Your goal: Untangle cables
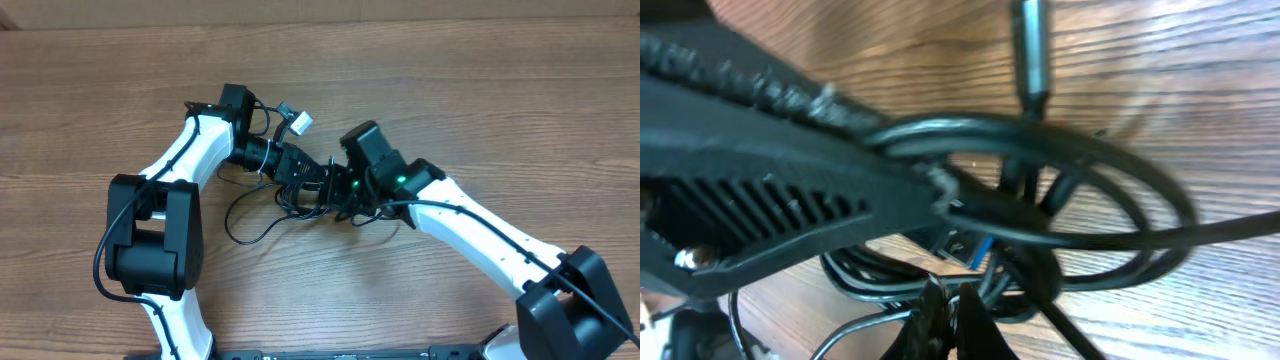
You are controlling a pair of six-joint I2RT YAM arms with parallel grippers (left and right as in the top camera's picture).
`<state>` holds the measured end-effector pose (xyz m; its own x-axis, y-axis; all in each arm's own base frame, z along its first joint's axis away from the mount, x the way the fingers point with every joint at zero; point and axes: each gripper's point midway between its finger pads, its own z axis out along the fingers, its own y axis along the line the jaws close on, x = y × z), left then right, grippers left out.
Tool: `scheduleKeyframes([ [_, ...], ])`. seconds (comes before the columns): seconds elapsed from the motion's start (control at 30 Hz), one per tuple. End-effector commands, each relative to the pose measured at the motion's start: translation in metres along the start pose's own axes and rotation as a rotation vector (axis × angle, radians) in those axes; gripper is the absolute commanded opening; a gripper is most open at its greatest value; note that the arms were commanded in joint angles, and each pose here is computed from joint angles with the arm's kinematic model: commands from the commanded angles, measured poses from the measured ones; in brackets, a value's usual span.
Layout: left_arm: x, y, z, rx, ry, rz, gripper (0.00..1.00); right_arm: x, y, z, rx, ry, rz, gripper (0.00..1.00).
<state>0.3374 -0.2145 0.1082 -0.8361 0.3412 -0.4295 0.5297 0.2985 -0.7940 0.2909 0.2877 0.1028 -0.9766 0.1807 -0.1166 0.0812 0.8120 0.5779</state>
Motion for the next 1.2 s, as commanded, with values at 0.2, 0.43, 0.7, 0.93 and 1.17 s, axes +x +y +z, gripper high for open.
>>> scheduleKeyframes([
  [0.2,-0.007,-0.002,-0.002,0.024,-0.021,0.021,0.04,-0.012,-0.018,-0.001,0.085,-0.066,-0.017,0.04],
  [0.43,-0.007,-0.002,-0.002,0.024,-0.021,0.020,0.04,-0.016,-0.033,-0.006,0.116,-0.056,0.025,0.04],
  [0.7,-0.007,-0.003,-0.002,0.025,-0.020,0.020,0.04,-0.018,-0.025,-0.004,0.092,-0.072,0.020,0.04],
  [0.93,-0.007,-0.003,-0.002,0.025,-0.021,0.020,0.04,-0.012,-0.004,0.001,0.043,-0.081,-0.017,0.04],
  [1.17,-0.007,-0.003,-0.002,0.025,-0.020,0.020,0.04,-0.004,0.010,0.005,0.016,-0.082,-0.056,0.04],
])
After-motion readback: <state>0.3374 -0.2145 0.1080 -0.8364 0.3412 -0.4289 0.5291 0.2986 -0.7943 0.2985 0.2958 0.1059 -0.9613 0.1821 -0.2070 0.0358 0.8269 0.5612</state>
